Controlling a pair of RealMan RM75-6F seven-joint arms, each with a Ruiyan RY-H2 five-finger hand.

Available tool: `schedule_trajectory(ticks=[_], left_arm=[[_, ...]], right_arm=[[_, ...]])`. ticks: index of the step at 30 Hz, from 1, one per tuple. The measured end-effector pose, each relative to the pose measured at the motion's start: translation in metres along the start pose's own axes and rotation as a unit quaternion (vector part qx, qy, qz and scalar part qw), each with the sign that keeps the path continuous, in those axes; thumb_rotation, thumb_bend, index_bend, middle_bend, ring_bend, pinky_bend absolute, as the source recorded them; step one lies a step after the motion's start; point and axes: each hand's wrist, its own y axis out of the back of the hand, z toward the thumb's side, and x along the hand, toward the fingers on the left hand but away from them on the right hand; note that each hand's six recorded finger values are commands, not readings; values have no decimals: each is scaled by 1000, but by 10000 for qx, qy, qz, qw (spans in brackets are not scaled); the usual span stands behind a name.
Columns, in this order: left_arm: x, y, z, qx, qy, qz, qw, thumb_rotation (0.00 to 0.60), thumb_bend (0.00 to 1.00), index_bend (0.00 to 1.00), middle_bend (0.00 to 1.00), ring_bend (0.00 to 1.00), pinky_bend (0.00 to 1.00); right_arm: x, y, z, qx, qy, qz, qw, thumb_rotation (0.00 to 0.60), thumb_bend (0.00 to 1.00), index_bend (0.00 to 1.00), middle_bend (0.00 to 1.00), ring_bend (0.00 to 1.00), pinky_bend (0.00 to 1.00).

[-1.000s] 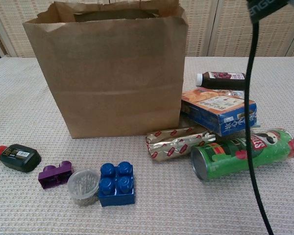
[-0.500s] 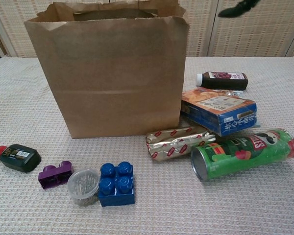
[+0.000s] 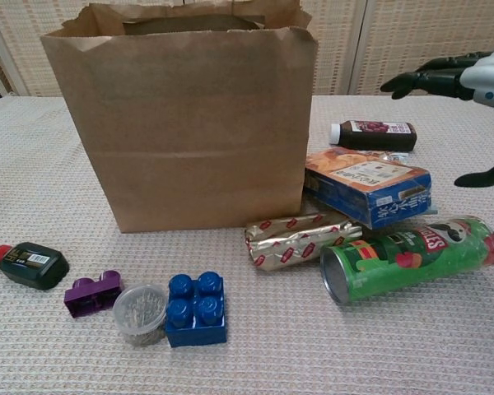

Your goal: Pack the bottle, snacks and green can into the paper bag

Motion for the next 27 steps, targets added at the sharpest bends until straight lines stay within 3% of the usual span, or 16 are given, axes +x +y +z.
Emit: schedule_trajectory(ticks=[11,27], left_arm=[[0,0,-1,-61,-29,-27,10000,600,341,52,0,0,0],[0,0,-1,-102,-52,-45,9999,600,341,52,0,0,0]], right_arm=[[-8,-26,23,424,243,304,9983,600,66,0,99,18,113],[-38,-46,33,718,182,469,9961,600,66,0,99,18,113]])
